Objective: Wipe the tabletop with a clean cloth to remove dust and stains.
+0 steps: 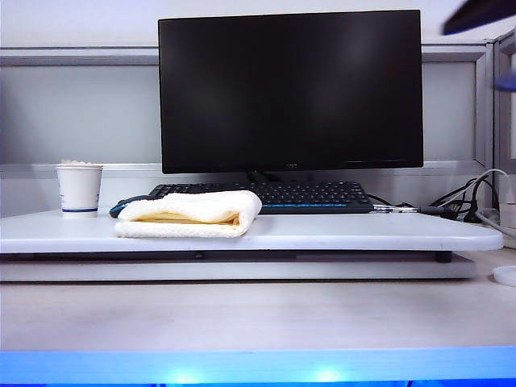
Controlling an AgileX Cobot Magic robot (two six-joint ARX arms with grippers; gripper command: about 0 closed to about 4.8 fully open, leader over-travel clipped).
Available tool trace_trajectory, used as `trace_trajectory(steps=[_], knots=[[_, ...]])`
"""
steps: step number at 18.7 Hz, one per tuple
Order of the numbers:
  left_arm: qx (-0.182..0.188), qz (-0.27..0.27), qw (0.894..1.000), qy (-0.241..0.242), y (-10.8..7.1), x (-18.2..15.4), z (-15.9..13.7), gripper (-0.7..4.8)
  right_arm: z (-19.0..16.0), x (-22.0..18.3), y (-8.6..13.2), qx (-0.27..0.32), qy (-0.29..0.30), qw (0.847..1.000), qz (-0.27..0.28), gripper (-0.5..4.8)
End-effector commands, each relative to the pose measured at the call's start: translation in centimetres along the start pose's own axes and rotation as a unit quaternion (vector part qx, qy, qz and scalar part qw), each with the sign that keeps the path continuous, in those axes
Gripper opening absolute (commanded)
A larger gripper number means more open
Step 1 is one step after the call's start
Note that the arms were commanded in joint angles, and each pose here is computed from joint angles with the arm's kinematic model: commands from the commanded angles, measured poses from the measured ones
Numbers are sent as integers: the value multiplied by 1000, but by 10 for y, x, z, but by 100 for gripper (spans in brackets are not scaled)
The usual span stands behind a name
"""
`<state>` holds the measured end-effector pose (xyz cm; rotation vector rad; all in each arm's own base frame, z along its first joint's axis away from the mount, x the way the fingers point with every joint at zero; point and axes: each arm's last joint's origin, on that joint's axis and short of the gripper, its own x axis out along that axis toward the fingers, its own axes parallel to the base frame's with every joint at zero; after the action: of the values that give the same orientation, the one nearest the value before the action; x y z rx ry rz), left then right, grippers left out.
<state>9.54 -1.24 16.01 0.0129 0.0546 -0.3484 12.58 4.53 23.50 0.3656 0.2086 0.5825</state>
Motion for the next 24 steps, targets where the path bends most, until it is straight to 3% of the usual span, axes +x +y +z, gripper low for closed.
trace_trajectory(steps=[1, 15, 18, 24], knots=[[0, -4, 1000, -6, 0, 0, 1, -5, 17, 30, 7, -4, 1, 1000, 27, 442], [0, -35, 999, -6, -2, 0, 1, -5, 32, 201, -1, 41, 113, 991, 66, 442], [1, -33, 999, -6, -2, 0, 1, -5, 20, 240, 1, 63, 138, 986, 70, 441], [0, -33, 999, -6, -2, 0, 1, -5, -7, 282, -10, 101, 173, 978, 56, 441]])
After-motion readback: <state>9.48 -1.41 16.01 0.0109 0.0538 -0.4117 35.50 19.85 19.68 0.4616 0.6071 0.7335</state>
